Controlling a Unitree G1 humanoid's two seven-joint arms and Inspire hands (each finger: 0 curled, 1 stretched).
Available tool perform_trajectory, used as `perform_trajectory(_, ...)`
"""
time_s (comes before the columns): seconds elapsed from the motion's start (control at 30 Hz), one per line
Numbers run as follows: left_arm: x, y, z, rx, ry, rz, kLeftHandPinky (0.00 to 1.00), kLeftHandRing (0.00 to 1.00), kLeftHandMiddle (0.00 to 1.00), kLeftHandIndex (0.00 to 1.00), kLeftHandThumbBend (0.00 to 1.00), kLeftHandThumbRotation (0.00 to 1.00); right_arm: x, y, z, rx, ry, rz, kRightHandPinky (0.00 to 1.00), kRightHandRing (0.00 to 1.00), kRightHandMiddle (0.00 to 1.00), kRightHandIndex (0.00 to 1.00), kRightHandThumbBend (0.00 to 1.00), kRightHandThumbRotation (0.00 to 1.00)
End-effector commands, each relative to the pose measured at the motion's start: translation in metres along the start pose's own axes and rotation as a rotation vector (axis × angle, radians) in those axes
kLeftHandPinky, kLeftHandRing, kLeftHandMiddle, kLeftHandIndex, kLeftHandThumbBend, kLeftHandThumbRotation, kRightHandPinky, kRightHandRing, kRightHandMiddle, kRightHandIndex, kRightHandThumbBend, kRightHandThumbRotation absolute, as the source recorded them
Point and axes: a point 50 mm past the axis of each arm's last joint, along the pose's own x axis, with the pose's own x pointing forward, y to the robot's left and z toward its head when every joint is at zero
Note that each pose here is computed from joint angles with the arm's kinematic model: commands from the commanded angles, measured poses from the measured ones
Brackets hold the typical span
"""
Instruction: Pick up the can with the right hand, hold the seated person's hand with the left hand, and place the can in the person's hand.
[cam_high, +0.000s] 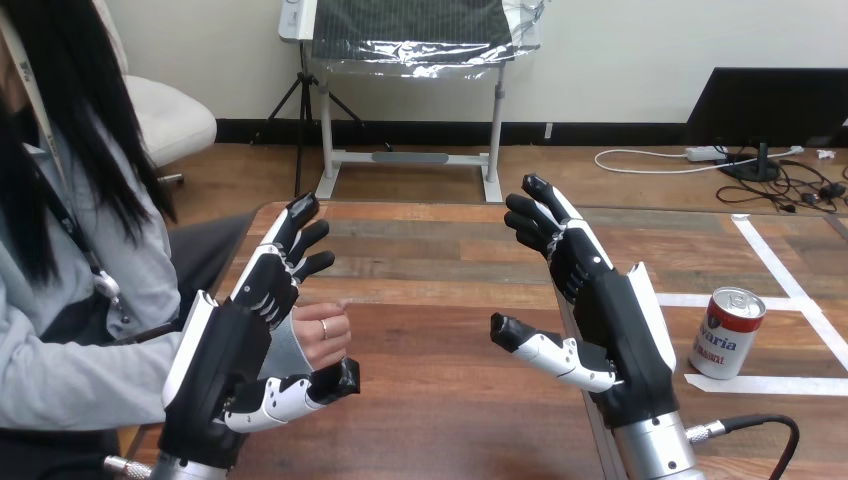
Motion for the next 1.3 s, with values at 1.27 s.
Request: perform_trajectory(1.27,0.016,-0.001,0.009,-0.001,-0.076,0.026,0.88,0.95,0.98,0.95,1.00,0.57,0.026,-0.057,0.035,-0.129,-0.263,-0.272,0.80,0.84,0.86,0.89,1.00,0.52)
